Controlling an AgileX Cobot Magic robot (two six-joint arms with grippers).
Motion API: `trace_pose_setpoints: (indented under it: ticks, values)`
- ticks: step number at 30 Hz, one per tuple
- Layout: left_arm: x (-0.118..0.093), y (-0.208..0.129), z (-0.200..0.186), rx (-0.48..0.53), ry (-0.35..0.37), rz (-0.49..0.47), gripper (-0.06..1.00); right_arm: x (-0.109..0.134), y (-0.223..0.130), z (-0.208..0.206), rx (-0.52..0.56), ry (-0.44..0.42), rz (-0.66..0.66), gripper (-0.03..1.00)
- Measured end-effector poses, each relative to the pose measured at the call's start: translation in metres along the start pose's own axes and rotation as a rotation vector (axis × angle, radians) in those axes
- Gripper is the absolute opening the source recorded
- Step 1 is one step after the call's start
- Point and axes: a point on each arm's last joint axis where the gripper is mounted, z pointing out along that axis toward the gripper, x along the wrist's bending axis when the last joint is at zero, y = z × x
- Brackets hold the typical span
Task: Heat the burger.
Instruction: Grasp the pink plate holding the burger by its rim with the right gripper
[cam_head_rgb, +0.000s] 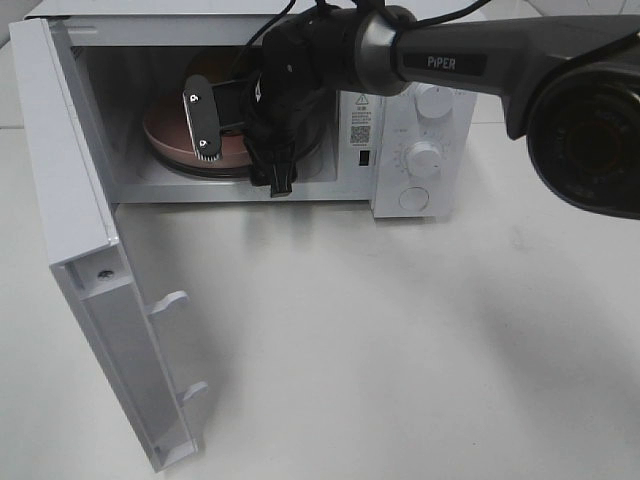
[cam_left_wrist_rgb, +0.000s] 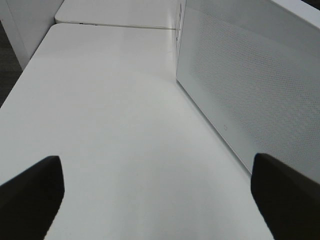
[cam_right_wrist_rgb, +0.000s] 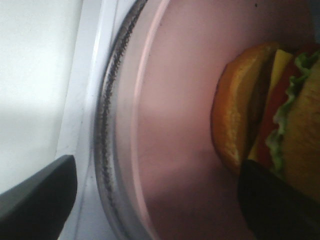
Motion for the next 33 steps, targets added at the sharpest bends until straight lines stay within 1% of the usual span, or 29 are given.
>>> trace_pose_setpoints:
  ticks: [7,16,22,23,24,25,26,27,28,29,30,31,32,33]
  values:
    - [0.000,0.000,0.000,0.000,0.000,0.000,0.95,0.004,0.002,0.016,-0.013,0.019,0.031,0.85]
    - [0.000,0.000,0.000,0.000,0.000,0.000,0.95,0.004,0.003,0.016,-0.015,0.024,0.038,0.84]
    - [0.000,0.000,0.000,0.000,0.000,0.000,0.95,0.004,0.003,0.016,-0.019,0.028,0.045,0.81]
    - [0.000,0.000,0.000,0.000,0.000,0.000,0.95,0.005,0.003,0.016,-0.020,0.034,0.051,0.79]
    - [0.000,0.000,0.000,0.000,0.000,0.000,0.95,0.005,0.003,0.016,-0.020,0.034,0.051,0.79]
    - [0.000,0.000,0.000,0.000,0.000,0.000,0.95,0.005,0.003,0.016,-0.021,0.037,0.054,0.76]
    - [0.000,0.000,0.000,0.000,0.000,0.000,0.95,0.006,0.003,0.016,-0.020,0.048,0.059,0.71]
    - [0.000,0.000,0.000,0.000,0.000,0.000,0.95,0.007,0.003,0.017,-0.019,0.055,0.062,0.68]
    - [0.000,0.000,0.000,0.000,0.000,0.000,0.95,0.007,0.003,0.017,-0.019,0.055,0.062,0.68]
    - [0.000,0.000,0.000,0.000,0.000,0.000,0.95,0.009,0.006,0.016,-0.019,0.071,0.060,0.59]
    - [0.000,0.000,0.000,0.000,0.000,0.000,0.95,0.009,0.006,0.016,-0.019,0.071,0.060,0.59]
    - [0.000,0.000,0.000,0.000,0.000,0.000,0.95,0.010,0.006,0.016,-0.015,0.078,0.060,0.55]
    - [0.000,0.000,0.000,0.000,0.000,0.000,0.95,0.012,0.008,0.016,-0.015,0.091,0.063,0.44]
    - [0.000,0.000,0.000,0.000,0.000,0.000,0.95,0.012,0.008,0.016,-0.015,0.091,0.063,0.44]
